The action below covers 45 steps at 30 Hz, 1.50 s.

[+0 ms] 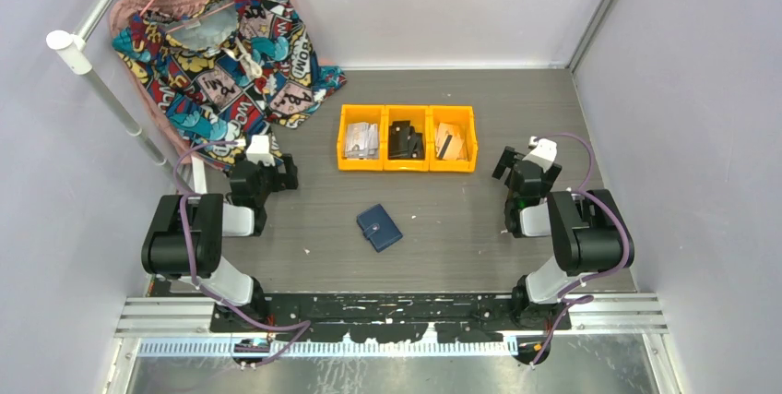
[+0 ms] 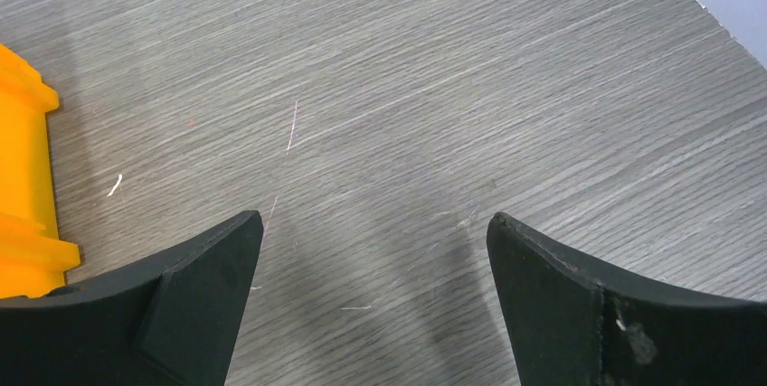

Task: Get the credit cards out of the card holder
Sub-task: Pick up the card holder from the center of the board.

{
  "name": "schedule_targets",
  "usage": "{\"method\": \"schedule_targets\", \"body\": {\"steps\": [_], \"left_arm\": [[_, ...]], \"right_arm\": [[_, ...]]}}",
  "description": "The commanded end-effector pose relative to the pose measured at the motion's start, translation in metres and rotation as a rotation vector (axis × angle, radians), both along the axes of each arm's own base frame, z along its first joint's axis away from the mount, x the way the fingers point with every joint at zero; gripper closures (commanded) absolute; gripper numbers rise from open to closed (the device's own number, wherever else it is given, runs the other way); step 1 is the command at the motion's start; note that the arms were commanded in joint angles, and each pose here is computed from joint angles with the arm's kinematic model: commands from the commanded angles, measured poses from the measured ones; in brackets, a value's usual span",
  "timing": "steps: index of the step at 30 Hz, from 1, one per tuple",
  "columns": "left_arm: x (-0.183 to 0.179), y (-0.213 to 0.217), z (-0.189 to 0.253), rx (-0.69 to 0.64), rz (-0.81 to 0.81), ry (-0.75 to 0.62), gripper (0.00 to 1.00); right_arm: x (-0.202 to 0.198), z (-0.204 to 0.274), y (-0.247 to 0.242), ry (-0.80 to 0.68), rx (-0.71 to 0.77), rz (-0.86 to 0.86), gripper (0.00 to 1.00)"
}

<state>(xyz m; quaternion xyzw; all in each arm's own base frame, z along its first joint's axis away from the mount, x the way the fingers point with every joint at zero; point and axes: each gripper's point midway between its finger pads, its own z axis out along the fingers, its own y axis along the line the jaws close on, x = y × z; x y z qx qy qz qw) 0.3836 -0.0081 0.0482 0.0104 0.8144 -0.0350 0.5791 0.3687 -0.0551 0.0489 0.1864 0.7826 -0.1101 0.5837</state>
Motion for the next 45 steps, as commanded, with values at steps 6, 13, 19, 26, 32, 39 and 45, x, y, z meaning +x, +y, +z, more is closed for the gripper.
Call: {"method": "schedule_targets", "body": {"steps": [6, 13, 19, 26, 32, 39, 45], "left_arm": [[0.012, 0.002, 0.023, 0.026, 0.001, -0.08, 0.0], [0.012, 0.002, 0.026, 0.021, -0.004, -0.089, 0.0], [0.01, 0.01, 0.045, -0.023, -0.009, 0.068, 0.0], [-0.001, 0.013, 0.114, -0.052, -0.081, 0.235, 0.0], [-0.037, -0.002, 0.142, -0.041, -0.189, 0.292, 0.0], [-0.093, -0.025, 0.146, -0.035, -0.335, 0.374, 0.0], [-0.119, -0.032, 0.151, -0.032, -0.377, 0.401, 0.0]], "right_arm": [[0.011, 0.024, -0.002, -0.087, 0.006, -0.014, 0.01], [0.01, 0.028, -0.005, -0.102, 0.005, -0.041, 0.0], [-0.004, 0.088, -0.021, -0.074, 0.068, -0.253, 0.01], [0.03, 0.128, 0.038, -0.06, 0.528, -0.166, 0.01], [0.018, 0.13, 0.122, 0.091, 0.485, 0.138, 0.0], [-0.042, 0.107, 0.251, 0.261, 0.322, 0.457, 0.01], [-0.089, 0.068, 0.327, 0.39, 0.215, 0.613, 0.01]]}}
